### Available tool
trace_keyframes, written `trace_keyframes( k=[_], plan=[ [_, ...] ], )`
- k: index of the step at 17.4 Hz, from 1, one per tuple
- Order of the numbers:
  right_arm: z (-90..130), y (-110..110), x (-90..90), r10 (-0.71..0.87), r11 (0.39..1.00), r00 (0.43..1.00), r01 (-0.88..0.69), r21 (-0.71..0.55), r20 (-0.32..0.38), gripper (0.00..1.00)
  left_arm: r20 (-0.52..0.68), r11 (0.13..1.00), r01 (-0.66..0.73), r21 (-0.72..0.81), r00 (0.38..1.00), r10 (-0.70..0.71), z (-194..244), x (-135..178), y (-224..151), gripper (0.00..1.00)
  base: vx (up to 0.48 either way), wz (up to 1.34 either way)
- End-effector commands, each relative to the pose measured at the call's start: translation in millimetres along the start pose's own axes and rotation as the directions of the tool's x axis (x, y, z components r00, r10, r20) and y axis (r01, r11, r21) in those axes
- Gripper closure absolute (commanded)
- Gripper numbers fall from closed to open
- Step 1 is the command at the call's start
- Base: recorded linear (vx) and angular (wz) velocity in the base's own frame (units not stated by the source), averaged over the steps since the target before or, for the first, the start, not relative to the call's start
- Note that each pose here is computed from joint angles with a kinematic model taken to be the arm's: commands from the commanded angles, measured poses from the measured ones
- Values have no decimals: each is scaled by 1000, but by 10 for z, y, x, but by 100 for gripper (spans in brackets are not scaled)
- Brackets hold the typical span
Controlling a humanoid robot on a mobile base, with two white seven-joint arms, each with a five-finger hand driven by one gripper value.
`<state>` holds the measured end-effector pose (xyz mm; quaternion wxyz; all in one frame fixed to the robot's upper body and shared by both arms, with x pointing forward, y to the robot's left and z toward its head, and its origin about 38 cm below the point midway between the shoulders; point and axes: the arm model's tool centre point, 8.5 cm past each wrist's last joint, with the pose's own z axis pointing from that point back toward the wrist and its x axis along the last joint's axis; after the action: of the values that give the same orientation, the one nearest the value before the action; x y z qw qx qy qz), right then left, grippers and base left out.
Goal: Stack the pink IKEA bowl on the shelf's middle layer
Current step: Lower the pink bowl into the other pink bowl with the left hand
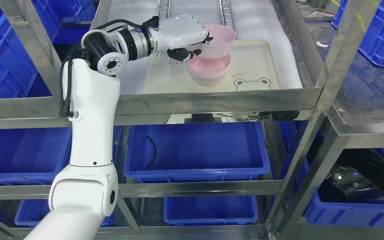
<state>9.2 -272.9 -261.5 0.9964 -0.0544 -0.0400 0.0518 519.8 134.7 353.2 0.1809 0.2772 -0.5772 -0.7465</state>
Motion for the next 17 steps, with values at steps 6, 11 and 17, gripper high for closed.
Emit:
trace_keyframes(
  k=[6, 11, 17],
  plan=[
    [3, -102, -90, 2, 1000, 1000, -2, -16, -6, 0, 44, 996, 8, -94, 999, -4, -136, 136, -276, 94, 2, 3],
    [3, -102, -90, 2, 1000, 1000, -2, -16, -6, 0, 4, 996, 27, -84, 1000, -27, -22, -13, -25, 94, 0, 0],
    [3, -102, -90, 2, 1000, 1000, -2, -16, -6, 0, -16, 993, 26, -118, 999, -28, 59, -80, 25, 94, 0, 0]
  ],
)
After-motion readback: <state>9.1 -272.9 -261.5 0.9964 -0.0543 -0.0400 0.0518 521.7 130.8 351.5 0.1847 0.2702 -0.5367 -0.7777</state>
